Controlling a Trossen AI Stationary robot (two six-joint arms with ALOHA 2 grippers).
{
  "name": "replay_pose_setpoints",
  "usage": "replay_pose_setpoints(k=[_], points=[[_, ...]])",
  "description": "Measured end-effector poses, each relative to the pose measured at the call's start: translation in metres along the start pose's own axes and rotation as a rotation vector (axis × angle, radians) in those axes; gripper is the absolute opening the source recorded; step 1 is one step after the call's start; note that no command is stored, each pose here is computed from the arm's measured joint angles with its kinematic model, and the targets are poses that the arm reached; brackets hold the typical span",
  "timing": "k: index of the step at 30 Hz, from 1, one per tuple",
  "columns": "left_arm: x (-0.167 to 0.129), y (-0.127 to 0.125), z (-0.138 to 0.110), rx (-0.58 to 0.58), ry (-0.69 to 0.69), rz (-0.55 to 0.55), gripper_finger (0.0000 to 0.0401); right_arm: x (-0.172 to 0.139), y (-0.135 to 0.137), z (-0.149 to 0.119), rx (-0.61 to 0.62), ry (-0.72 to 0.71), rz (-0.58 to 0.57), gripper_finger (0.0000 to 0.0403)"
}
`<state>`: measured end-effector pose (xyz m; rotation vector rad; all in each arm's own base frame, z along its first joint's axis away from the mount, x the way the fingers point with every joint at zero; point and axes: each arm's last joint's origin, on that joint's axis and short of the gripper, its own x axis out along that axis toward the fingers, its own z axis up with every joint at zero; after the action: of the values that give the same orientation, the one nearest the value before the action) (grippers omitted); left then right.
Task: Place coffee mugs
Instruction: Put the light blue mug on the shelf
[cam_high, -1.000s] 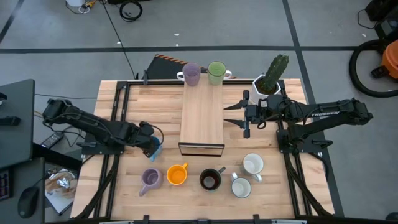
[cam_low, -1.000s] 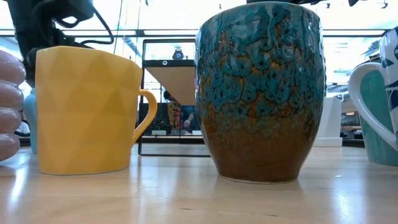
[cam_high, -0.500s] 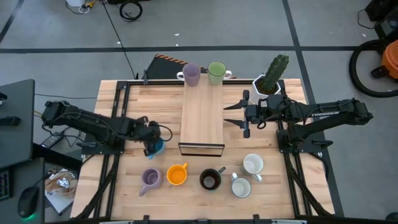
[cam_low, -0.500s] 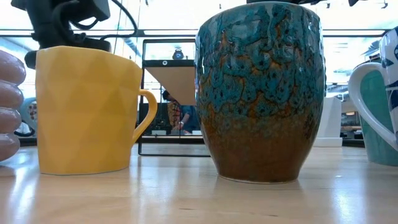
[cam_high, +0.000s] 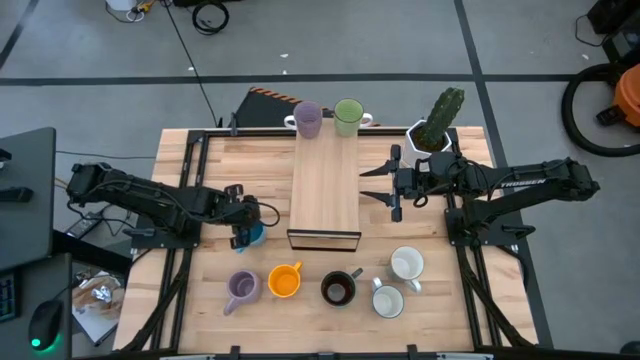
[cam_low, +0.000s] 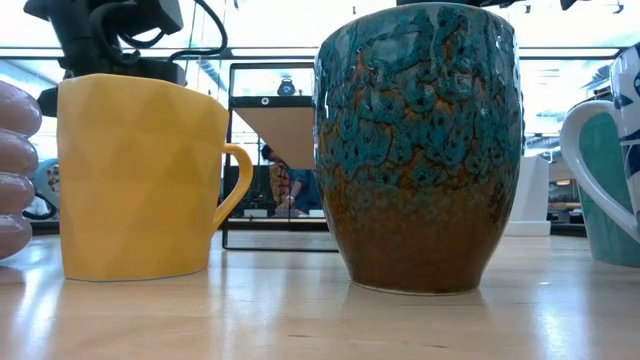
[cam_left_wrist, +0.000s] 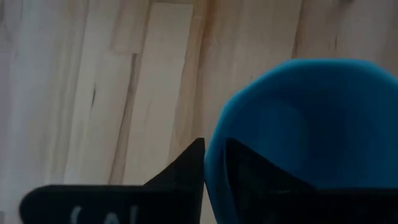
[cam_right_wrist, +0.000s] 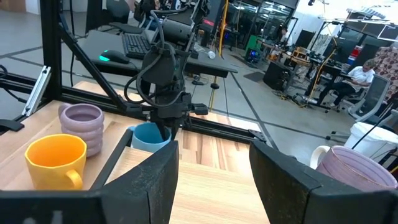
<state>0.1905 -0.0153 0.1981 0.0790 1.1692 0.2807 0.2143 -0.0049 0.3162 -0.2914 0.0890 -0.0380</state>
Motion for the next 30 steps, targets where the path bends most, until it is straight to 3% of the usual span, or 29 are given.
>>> replay_pose_setpoints(k=[12,20,30], points=[[0.000,0.000,0.002,-0.050,-0.024,0.003,0.0167,0.000,0.000,0.000,0.001,-0.002,0.000,0.0202],[-0.007,0.000,0.008,-0.124,-0.030,-0.014,0.0172,0.000,0.000,0.000,0.008,-0.003,-0.001,0.0202],[-0.056,0.000,0.031,-0.212,-0.096,0.076,0.0172,0.000,0.000,0.000,0.011,-0.004,-0.001,0.0202]])
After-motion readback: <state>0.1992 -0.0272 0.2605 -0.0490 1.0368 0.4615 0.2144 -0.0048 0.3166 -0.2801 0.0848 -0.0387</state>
